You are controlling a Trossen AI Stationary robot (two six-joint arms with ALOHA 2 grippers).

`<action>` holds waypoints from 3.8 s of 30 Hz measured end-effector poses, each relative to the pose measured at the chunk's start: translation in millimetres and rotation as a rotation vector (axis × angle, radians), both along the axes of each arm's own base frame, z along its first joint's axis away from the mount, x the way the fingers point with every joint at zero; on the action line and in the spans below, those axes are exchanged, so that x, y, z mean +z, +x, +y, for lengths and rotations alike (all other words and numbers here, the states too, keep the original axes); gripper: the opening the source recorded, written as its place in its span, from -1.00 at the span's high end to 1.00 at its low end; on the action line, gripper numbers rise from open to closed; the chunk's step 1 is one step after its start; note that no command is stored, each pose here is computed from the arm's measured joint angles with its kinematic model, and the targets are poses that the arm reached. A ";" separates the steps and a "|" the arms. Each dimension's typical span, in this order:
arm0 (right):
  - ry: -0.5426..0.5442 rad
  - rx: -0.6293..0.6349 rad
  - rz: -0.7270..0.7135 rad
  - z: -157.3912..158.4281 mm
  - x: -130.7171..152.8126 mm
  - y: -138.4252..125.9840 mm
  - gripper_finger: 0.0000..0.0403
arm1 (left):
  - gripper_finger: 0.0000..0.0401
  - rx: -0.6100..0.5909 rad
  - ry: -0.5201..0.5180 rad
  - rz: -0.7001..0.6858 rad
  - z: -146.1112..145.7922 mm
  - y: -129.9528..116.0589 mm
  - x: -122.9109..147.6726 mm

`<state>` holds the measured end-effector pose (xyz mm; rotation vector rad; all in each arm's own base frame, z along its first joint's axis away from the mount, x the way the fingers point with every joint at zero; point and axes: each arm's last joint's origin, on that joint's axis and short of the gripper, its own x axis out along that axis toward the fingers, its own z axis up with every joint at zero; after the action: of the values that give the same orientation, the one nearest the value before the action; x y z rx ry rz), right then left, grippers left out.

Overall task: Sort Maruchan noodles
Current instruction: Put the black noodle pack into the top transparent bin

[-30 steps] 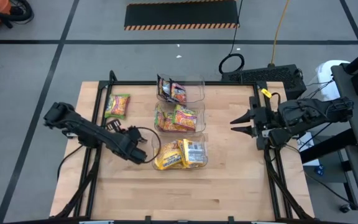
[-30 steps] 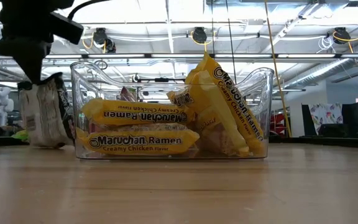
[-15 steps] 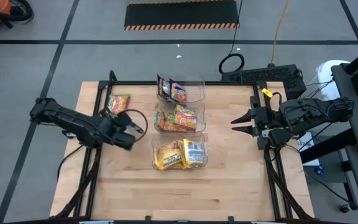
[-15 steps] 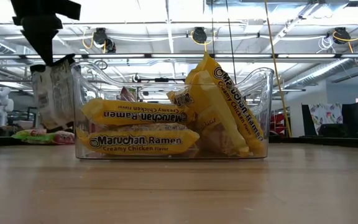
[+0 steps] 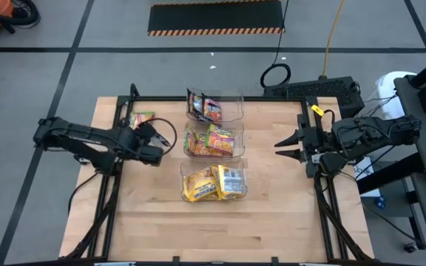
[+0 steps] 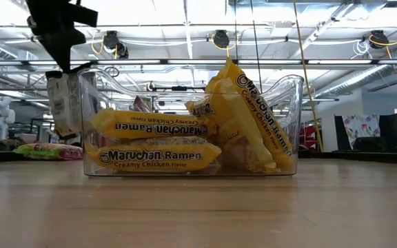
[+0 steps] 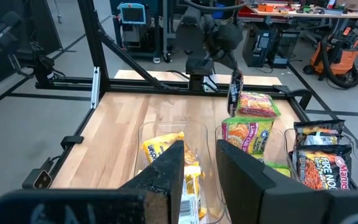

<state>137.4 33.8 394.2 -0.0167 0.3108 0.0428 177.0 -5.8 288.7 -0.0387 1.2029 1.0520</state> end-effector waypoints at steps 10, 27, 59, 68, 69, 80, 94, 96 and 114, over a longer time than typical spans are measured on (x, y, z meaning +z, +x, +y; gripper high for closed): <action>0.000 0.000 0.000 0.0 0.0 0.0 0.55 | 1.00 0.032 0.093 -0.020 17.3 3.2 14.4; 0.000 0.000 -0.001 0.0 0.3 -0.1 0.55 | 1.00 -0.065 0.203 -0.060 54.7 9.0 86.4; -0.011 0.001 0.026 -0.3 -2.3 -0.8 0.55 | 1.00 -0.421 0.307 -0.269 117.4 89.1 96.0; -0.012 0.001 0.028 -0.3 -2.5 -0.9 0.55 | 1.00 -0.495 0.297 -0.316 133.2 109.2 87.2; -0.012 0.001 0.028 -0.3 -2.5 -0.9 0.55 | 1.00 -0.511 0.293 -0.316 134.3 111.8 85.3; -0.016 0.002 0.029 -0.3 -2.6 -0.9 0.55 | 1.00 -0.664 0.308 -0.335 143.2 138.7 72.3; -0.019 0.000 0.062 -0.6 -5.7 -2.0 0.55 | 1.00 -0.849 0.336 -0.203 167.2 162.0 43.6; -0.019 0.001 0.062 -0.6 -5.6 -2.0 0.55 | 1.00 -0.877 0.326 -0.190 172.0 164.8 37.6; -0.017 0.000 0.057 -0.5 -5.2 -1.8 0.55 | 1.00 -1.087 0.311 -0.095 201.7 181.0 -0.9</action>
<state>135.6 33.3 389.1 -0.0321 0.3678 0.0408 358.0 196.0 287.8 0.7235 0.7630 0.2470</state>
